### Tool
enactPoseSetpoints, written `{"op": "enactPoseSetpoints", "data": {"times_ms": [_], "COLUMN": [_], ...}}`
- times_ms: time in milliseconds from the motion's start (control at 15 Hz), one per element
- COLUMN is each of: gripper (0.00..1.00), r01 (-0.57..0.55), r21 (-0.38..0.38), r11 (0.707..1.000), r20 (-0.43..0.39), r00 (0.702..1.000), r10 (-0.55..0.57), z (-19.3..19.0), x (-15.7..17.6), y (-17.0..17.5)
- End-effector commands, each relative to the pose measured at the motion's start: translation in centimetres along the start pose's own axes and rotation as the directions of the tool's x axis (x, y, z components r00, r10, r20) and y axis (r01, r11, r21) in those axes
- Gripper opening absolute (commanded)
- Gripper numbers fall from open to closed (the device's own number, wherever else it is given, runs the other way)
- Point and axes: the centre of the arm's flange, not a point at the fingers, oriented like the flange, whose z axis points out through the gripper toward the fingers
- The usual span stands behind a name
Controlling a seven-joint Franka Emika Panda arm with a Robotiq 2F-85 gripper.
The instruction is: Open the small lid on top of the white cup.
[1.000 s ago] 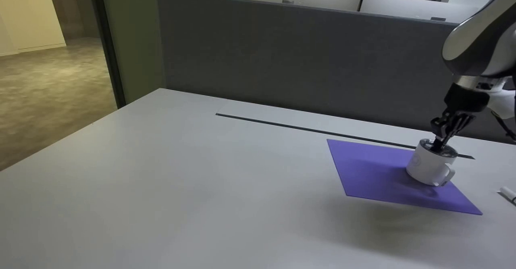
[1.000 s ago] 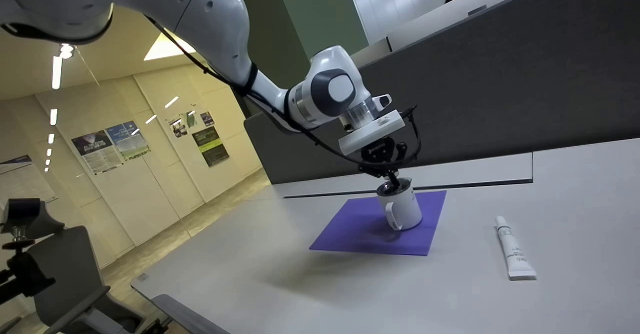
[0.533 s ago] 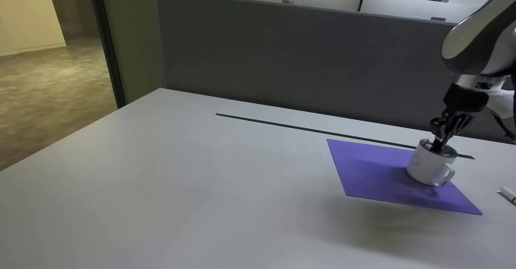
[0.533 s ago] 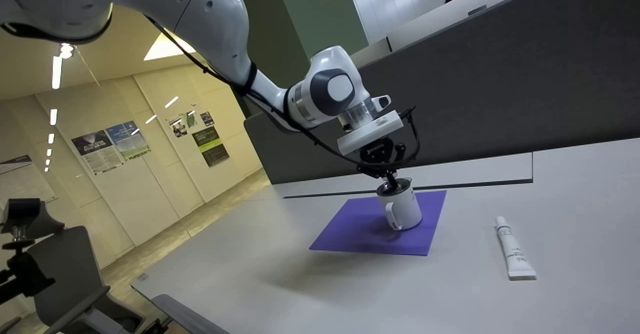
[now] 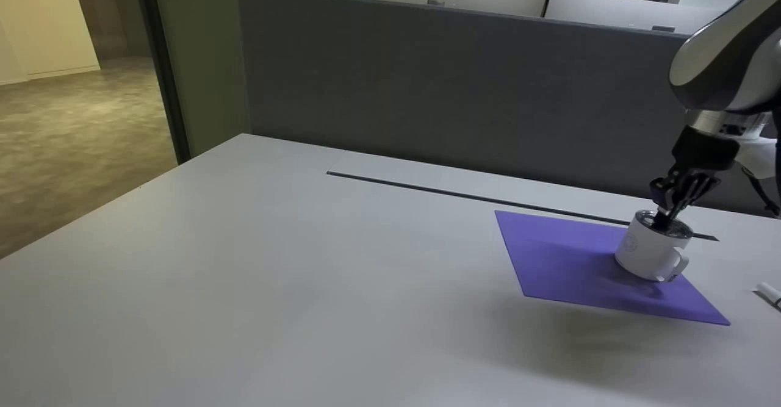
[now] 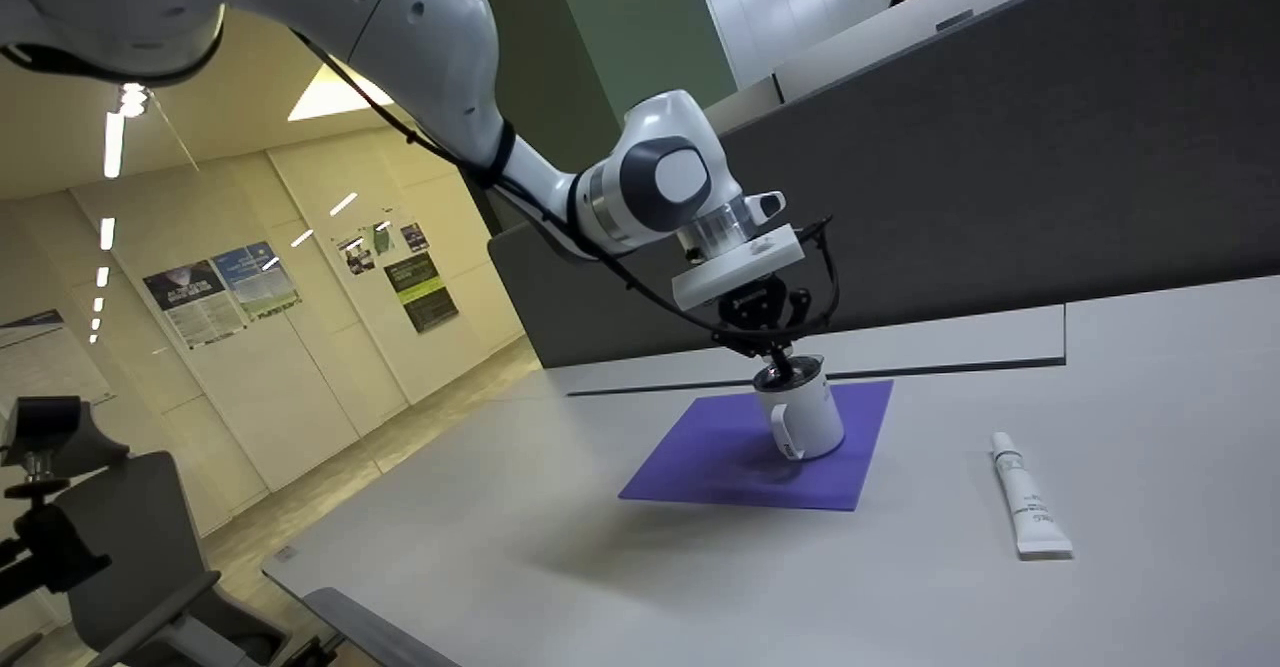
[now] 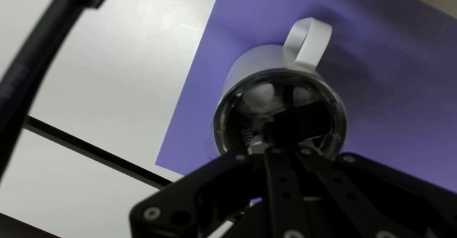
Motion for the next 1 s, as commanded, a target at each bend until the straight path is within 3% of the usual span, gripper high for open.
{"op": "enactPoseSetpoints", "data": {"times_ms": [0, 333, 733, 800, 933], "gripper": [0.0, 0.0, 0.0, 0.26, 0.33], "r01": [-0.072, -0.119, -0.094, -0.089, -0.071], "r21": [0.081, 0.088, 0.06, 0.081, 0.127], "r11": [0.994, 0.989, 0.994, 0.993, 0.989], "r20": [0.046, 0.049, -0.015, -0.007, 0.015], "r00": [0.997, 0.992, 0.995, 0.996, 0.997], "r10": [0.068, 0.115, 0.096, 0.09, 0.07], "z": [1.9, 0.9, -4.8, -5.6, -6.7], "x": [-0.5, -0.6, 0.4, 0.4, 0.5], "y": [-0.1, 1.1, 2.8, 3.1, 3.3]}}
